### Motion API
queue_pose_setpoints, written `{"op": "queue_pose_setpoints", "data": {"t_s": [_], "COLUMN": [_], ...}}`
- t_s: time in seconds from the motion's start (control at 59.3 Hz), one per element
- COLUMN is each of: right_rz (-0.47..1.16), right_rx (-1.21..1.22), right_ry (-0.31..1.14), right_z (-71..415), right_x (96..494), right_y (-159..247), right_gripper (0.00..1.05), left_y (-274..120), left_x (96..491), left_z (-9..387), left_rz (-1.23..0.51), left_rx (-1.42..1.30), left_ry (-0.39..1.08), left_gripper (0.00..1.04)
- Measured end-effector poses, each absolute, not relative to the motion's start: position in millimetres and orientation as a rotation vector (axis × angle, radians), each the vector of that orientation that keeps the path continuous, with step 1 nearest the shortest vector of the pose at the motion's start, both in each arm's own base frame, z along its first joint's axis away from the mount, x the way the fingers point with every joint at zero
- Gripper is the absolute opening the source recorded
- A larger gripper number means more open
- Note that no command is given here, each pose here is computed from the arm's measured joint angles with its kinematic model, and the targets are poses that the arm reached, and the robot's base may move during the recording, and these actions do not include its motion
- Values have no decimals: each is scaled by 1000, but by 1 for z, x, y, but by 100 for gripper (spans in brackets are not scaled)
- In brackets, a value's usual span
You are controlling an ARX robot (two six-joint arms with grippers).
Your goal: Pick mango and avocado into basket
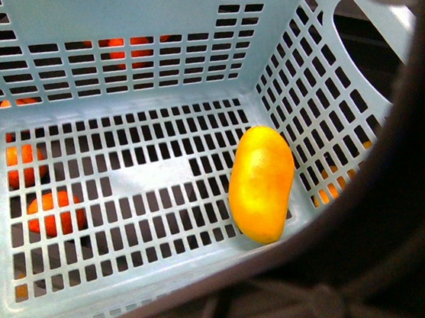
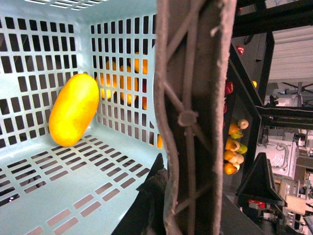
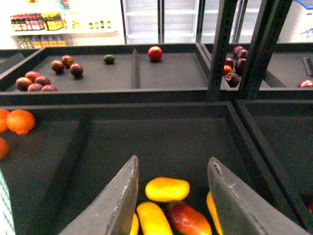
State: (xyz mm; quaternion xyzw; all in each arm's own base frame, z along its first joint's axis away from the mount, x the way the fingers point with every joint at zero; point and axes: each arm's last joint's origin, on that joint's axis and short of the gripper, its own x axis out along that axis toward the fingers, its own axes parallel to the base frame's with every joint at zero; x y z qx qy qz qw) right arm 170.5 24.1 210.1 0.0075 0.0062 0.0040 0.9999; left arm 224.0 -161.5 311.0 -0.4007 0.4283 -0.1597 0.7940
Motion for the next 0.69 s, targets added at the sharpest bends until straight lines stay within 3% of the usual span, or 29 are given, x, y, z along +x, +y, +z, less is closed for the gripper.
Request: {"op": "queue_pose_setpoints", "data": {"t_s": [0.27, 0.506, 0.692], "right_rz": [5, 8, 3], "right_rx": [3, 3, 3], "right_ry": [6, 11, 5], "right_z": [195, 185, 184], "right_x": [153, 142, 140], "right_y": [14, 2, 1], "right_gripper": [2, 2, 30], "left_y": [-161, -161, -161], "left_x": [224, 224, 224], "left_z": [311, 311, 311], "left_rz": [-342, -342, -342], "left_rx": [-862, -861, -862], "left_ry": [920, 920, 920], "left_gripper": [7, 7, 7]}}
